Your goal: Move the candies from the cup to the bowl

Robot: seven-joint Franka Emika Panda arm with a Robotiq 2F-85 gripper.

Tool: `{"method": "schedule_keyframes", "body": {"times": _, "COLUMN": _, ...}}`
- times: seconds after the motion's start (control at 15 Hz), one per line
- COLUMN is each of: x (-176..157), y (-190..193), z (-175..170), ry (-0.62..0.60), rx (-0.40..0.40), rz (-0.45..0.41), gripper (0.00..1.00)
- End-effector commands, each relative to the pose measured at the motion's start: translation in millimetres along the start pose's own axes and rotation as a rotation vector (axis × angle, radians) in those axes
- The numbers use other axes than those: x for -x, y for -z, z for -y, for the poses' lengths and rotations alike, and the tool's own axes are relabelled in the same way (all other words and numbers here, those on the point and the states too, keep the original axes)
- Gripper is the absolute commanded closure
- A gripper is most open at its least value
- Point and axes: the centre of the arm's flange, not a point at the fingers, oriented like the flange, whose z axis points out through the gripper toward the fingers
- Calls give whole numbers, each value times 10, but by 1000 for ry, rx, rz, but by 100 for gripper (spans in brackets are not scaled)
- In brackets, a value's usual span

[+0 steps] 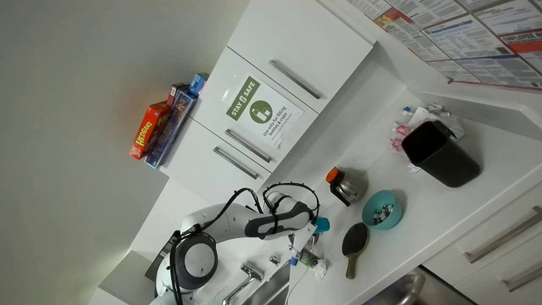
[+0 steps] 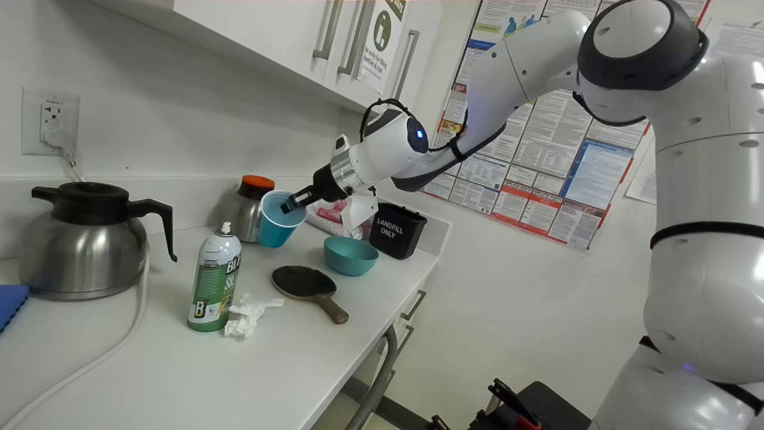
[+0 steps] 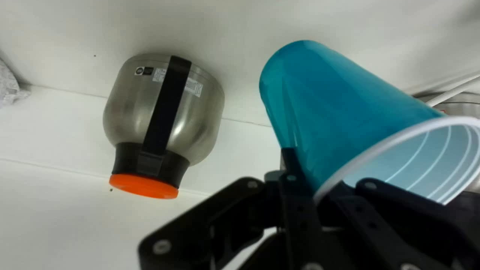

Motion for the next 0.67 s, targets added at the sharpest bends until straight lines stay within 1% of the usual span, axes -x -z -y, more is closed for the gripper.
{"method": "schedule_keyframes", "body": {"times": 0.0, "x": -42, "y": -34, "z": -32, "ry": -7, "rx": -82, "rz": 42, "gripper": 99}}
{"method": "schedule_keyframes", "body": {"times": 0.2, "x": 8, "y": -142, "z": -30, "ry": -19, "rx": -139, "rz": 83, "gripper": 99}}
{"method": "schedule_keyframes", "body": {"times": 0.27, "x": 39, "y": -176, "z": -29, "ry": -4, "rx": -148, "rz": 98, "gripper": 99}}
{"method": "schedule_keyframes", "body": {"times": 0.33, "x": 214, "y": -85, "z": 14, "ry": -17, "rx": -113, "rz": 74, "gripper": 98}}
{"method": "schedule_keyframes", "body": {"times": 0.47, "x": 294, "y": -153, "z": 26, "ry": -16, "rx": -124, "rz": 95, "gripper": 98}}
{"method": "schedule_keyframes", "body": {"times": 0.6, "x": 300, "y": -178, "z": 49, "ry": -13, "rx": -129, "rz": 98, "gripper": 98}}
